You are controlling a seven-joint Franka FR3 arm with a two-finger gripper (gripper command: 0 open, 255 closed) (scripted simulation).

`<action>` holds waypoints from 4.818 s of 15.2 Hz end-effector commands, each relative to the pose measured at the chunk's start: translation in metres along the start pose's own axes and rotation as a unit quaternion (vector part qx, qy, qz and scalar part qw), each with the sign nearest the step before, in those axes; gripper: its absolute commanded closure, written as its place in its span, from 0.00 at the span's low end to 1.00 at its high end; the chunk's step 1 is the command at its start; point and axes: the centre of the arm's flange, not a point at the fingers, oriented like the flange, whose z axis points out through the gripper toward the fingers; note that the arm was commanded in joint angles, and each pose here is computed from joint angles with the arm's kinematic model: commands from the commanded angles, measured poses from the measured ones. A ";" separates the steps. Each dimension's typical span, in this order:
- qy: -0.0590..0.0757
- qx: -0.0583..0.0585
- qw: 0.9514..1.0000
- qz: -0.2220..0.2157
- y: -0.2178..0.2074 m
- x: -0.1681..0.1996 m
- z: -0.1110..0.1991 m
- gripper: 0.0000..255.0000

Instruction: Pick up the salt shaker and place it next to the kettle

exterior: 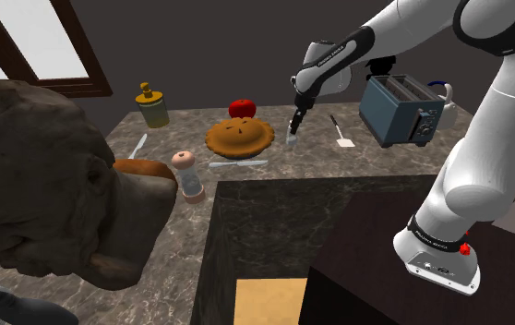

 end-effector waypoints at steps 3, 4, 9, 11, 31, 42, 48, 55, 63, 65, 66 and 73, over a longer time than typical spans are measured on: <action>0.000 0.000 1.000 0.000 -0.001 0.000 0.015 0.00; 0.000 0.000 1.000 0.000 -0.001 0.000 0.015 0.00; 0.000 0.000 1.000 0.000 -0.001 0.000 0.015 0.00; 0.000 0.000 1.000 0.000 -0.001 0.000 0.015 1.00; 0.000 0.000 1.000 0.000 0.001 0.014 -0.047 1.00; 0.000 0.000 1.000 0.000 0.002 0.026 -0.104 1.00; 0.000 0.000 1.000 0.000 0.003 0.033 -0.135 1.00; 0.000 0.000 1.000 0.000 0.004 0.041 -0.171 1.00; 0.000 0.000 1.000 0.000 0.005 0.050 -0.212 1.00; 0.000 0.000 1.000 0.000 0.006 0.052 -0.222 1.00; 0.000 0.000 1.000 0.000 0.006 0.053 -0.228 1.00; 0.000 0.000 1.000 0.000 0.026 -0.021 -0.247 1.00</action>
